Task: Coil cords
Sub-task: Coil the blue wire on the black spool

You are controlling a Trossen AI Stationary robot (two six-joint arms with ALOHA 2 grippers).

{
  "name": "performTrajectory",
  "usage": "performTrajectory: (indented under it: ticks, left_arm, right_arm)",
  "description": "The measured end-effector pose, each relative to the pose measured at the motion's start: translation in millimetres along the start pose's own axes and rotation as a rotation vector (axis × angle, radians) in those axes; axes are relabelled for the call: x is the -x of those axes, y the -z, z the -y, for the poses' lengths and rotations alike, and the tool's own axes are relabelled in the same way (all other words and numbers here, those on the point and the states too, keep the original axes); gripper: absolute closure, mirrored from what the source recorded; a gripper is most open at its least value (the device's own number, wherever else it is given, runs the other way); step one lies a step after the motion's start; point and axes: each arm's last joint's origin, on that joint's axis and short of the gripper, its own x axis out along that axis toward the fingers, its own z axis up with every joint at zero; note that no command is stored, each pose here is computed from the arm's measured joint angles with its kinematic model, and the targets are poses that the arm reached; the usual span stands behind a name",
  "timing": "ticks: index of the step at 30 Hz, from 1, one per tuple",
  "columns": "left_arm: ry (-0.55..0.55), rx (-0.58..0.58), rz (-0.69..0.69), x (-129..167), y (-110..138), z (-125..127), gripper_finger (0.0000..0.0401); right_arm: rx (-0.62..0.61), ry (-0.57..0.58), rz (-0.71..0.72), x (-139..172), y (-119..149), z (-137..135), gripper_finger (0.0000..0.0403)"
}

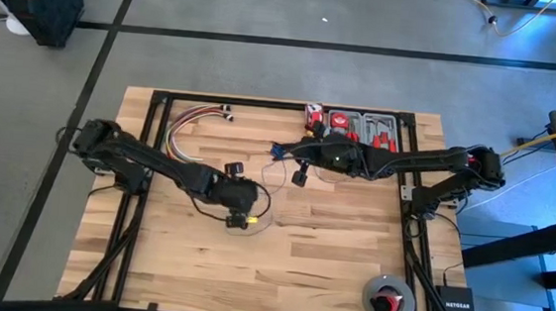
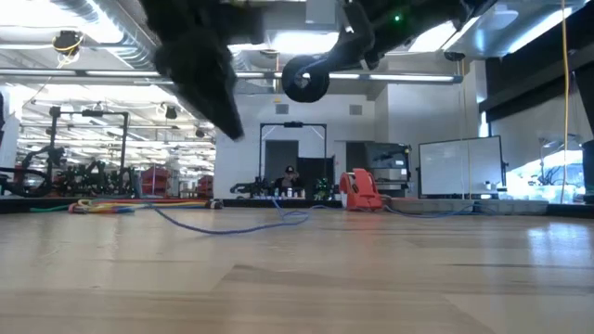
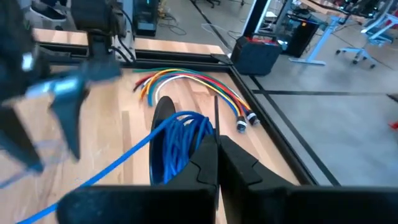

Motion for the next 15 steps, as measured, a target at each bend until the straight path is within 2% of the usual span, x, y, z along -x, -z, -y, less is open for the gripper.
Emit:
performTrajectory:
  ticks: [4, 7, 12, 15]
  left_arm:
    - [-0.056, 0.024, 0.098, 36.0, -1.1, -21.5, 0.0236]
    - [-0.085, 0.063, 0.278, 56.5, -1.6, -32.0, 0.0239]
    - [-0.091, 0.115, 0.597, 61.6, 5.6, -39.7, 0.0242]
    - [-0.097, 0.161, 0.712, 56.0, 13.8, -41.0, 0.0242]
  right_arm:
    - [0.009, -0.01, 0.002, -0.8, 0.7, 2.9, 0.04]
    - [0.018, -0.002, 0.014, -1.2, -0.2, 5.3, 0.04]
    - [0.0, -0.014, 0.093, -1.2, -7.5, 7.6, 0.04]
    - [-0.007, -0.04, 0.103, -1.0, -8.3, 6.2, 0.04]
